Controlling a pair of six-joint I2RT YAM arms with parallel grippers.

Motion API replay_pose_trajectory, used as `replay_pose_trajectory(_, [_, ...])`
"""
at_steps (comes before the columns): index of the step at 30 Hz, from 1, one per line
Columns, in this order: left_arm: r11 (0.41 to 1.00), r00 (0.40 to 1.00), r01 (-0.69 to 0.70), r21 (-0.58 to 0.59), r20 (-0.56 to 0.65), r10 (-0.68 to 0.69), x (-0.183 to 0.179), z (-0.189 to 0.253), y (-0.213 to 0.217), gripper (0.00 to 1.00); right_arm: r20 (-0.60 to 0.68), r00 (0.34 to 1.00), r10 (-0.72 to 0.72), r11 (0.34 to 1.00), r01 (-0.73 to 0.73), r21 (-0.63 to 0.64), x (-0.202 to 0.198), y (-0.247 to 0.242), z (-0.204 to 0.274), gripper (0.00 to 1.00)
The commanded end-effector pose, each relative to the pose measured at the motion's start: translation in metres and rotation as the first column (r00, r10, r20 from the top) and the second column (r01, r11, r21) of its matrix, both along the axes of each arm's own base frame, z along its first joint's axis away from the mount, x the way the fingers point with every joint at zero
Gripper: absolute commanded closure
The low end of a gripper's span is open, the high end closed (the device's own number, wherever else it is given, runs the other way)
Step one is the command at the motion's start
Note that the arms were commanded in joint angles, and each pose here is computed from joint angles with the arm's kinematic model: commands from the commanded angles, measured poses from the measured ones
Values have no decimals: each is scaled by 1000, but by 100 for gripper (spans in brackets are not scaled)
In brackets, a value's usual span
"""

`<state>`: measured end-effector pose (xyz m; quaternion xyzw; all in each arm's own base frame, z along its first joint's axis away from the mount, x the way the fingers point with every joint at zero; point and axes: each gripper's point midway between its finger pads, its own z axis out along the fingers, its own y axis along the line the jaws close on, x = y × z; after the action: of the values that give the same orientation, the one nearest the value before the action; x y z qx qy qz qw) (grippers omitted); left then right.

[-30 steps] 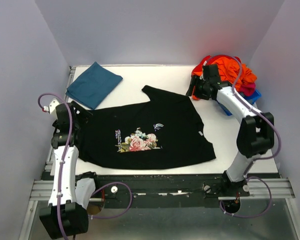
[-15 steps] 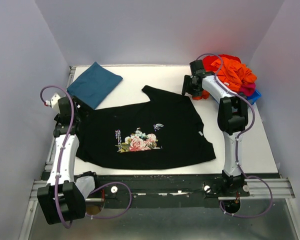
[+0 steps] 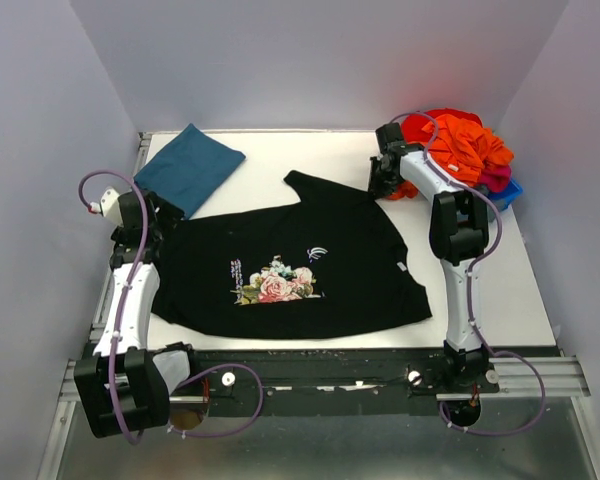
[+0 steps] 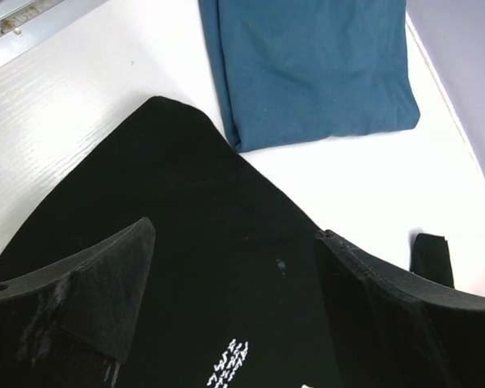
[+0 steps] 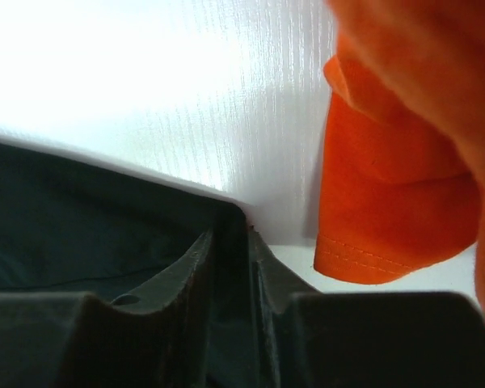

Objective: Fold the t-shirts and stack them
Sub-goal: Fold the flattened tshirt in 1/3 of the way

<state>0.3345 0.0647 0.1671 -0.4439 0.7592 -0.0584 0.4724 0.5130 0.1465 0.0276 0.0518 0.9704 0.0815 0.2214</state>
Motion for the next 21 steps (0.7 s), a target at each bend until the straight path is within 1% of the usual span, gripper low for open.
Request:
replay_pose_trajectory(1, [999, 998, -27, -21, 59, 28, 9, -4, 3, 7, -5, 1000, 5, 1000, -5, -26, 5, -1, 2, 78])
replay_pose_trajectory(3, [999, 998, -26, -35, 56, 28, 13, -9, 2, 9, 21, 1000, -20, 998, 21, -65, 11, -11, 9, 89])
replay_pose_trajectory(5, [998, 998, -18, -58, 51, 21, 18, -17, -1, 11, 36, 999, -40, 996, 43, -74, 16, -18, 15, 97])
replay_pose_trajectory(6, [998, 999, -14, -69, 51, 17, 21, -21, -2, 11, 43, 998, -49, 996, 52, -75, 18, -22, 18, 99])
replay_pose_trajectory(8, [996, 999, -2, -85, 50, 6, 28, -27, -5, 14, 55, 996, -73, 994, 77, -83, 20, -31, 23, 99])
replay_pose_trajectory(11, [997, 999, 1, -78, 37, 2, 40, -35, -2, 15, 82, 991, -110, 984, 120, -130, 22, -51, 30, 99])
replay_pose_trajectory(14, [999, 1000, -7, -38, -10, 6, 51, -41, 6, 15, 99, 984, -151, 971, 166, -172, 23, -71, 34, 99])
replay_pose_trajectory(16, [1000, 1000, -1, -12, -19, 0, 62, -40, 11, 15, 114, 978, -176, 962, 195, -191, 24, -82, 35, 99])
replay_pose_trajectory(21, [999, 996, 11, 51, -94, -6, 80, -53, 23, 20, 127, 974, -185, 961, 207, -183, 29, -92, 35, 99])
